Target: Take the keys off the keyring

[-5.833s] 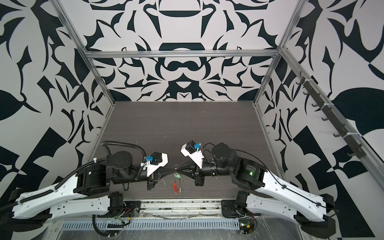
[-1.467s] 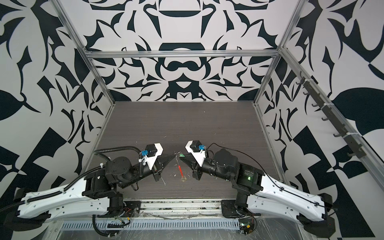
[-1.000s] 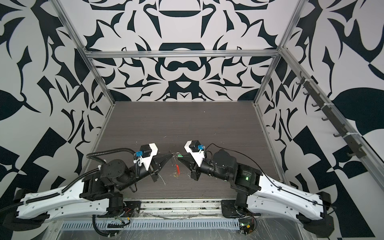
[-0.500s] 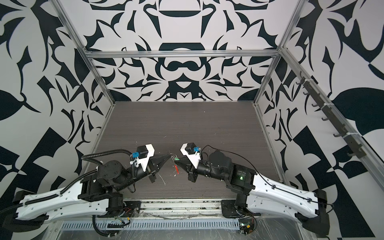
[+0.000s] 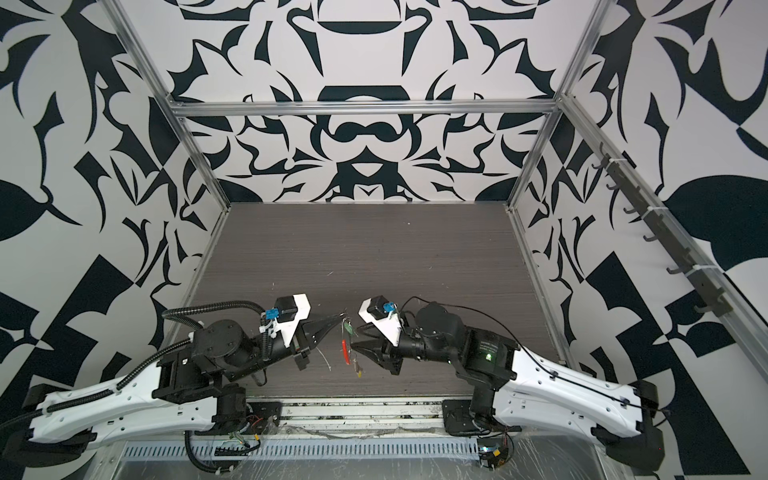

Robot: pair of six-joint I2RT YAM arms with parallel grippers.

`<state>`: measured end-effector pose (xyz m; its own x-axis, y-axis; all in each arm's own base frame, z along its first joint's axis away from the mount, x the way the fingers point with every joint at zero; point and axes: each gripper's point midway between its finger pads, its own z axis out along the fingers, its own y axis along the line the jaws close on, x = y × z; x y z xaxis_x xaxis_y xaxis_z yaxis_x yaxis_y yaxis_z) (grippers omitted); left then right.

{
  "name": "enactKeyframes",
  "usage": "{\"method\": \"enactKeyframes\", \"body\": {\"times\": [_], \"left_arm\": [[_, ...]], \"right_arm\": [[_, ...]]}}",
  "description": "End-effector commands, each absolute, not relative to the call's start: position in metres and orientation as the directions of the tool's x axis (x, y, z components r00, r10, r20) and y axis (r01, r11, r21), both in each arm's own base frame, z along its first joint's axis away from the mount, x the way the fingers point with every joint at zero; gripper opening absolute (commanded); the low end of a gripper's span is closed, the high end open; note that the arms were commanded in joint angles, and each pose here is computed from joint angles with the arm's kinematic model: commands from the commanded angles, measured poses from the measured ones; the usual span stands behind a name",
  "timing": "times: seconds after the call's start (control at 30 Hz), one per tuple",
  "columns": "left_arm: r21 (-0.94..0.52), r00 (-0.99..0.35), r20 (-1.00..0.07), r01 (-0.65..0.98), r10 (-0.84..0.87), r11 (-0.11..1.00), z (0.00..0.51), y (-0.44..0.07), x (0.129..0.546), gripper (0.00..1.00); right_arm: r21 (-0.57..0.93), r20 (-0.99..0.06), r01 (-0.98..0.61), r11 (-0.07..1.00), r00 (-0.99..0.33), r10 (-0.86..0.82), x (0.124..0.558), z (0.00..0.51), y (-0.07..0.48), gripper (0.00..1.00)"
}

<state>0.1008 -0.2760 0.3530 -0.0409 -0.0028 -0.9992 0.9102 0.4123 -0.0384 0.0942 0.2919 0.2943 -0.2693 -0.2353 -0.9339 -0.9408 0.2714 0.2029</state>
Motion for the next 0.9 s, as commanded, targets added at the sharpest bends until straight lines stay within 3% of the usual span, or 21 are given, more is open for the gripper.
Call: {"method": "enactKeyframes", "body": {"times": [0.0,0.27,0.43,0.87], "left_arm": [[-0.038,-0.012,-0.998,0.919,-0.068,0.391,0.378,-0.27,0.096,0.0],[-0.023,0.001,-0.997,0.953,-0.079,0.302,0.38,-0.272,0.08,0.0],[-0.023,0.003,-0.995,0.962,-0.095,0.272,0.381,-0.272,0.074,0.0],[-0.023,0.003,-0.995,0.964,-0.099,0.264,0.38,-0.274,0.074,0.0]], "right_arm": [[0.181,-0.966,-0.951,0.251,-0.22,-0.139,0.087,0.339,0.278,0.44],[0.131,-0.99,-0.961,0.243,-0.115,0.082,0.092,0.389,0.276,0.44],[0.118,-0.99,-0.978,0.171,-0.102,0.1,0.085,0.395,0.291,0.44],[0.162,-0.986,-0.979,0.121,-0.155,0.061,0.082,0.383,0.305,0.21]]}}
